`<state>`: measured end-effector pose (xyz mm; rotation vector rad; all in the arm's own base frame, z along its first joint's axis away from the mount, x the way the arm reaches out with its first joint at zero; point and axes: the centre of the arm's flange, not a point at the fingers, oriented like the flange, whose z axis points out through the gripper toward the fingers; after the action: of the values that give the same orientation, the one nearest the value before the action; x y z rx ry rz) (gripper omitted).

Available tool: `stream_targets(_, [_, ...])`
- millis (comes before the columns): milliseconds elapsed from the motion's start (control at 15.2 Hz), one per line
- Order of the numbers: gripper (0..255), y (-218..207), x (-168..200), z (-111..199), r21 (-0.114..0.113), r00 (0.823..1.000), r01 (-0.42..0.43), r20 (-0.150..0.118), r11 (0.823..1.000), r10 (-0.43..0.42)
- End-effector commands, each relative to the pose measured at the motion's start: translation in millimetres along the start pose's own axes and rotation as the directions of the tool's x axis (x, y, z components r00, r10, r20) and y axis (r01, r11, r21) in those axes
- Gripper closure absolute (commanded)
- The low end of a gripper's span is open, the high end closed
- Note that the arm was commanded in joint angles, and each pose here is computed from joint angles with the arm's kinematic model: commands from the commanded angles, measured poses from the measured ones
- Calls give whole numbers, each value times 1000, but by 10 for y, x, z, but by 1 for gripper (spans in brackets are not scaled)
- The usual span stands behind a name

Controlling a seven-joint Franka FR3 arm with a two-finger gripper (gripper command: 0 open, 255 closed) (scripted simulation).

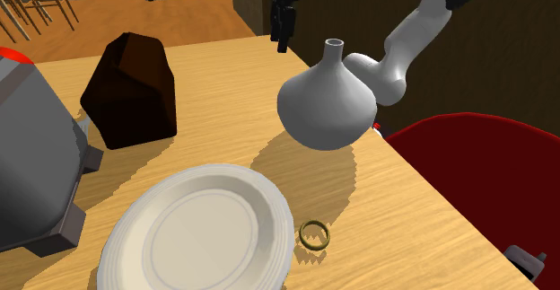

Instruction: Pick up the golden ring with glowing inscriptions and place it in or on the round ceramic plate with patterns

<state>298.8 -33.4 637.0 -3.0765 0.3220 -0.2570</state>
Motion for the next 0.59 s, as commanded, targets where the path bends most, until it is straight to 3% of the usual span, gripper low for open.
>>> stream_targets(0, [0,0,0,0,0,1000,0,0,1000,0])
stream_targets(528, [0,-1032,67,170,-3,996,77,-46,997,-77])
